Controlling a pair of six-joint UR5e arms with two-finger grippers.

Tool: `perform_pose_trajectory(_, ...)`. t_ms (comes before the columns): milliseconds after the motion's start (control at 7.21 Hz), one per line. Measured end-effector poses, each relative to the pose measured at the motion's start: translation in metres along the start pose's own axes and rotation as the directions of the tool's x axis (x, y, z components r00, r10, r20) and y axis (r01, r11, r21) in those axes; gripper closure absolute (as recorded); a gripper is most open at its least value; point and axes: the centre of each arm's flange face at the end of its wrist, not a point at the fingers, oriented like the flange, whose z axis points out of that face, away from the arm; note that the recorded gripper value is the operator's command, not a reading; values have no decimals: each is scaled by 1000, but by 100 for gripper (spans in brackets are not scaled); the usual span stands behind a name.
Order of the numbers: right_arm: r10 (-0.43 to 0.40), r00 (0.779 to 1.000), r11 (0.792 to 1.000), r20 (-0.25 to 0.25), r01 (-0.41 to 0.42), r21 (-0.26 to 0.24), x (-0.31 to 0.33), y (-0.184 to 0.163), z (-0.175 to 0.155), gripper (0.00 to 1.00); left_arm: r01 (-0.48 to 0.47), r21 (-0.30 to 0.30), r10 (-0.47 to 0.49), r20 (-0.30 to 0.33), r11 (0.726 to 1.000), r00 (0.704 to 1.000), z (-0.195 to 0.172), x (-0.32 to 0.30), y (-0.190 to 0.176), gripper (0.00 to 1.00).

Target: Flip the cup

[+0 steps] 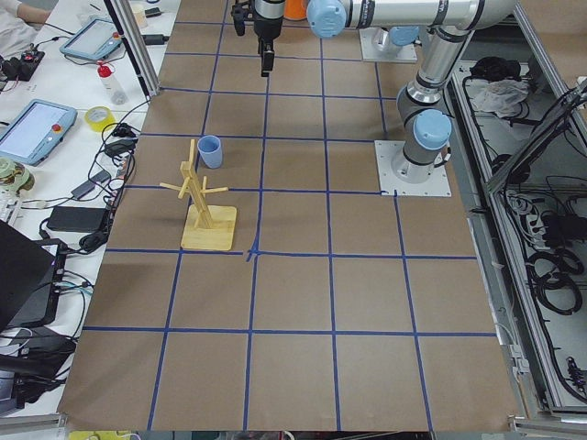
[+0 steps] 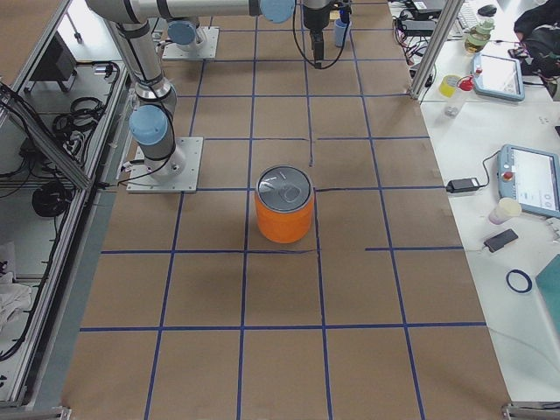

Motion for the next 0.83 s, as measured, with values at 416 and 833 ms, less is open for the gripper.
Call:
perform_pose_trajectory(416,0,1000,1000,0,0,0,0,0,0,0,-1,-3,1,1,1000,1000,4,0,2,0)
perform_pose_trajectory(833,1,1000,1000,0,-1,0,0,0,0,0,-2,-14,2,2,1000,1000,8,0,2,0)
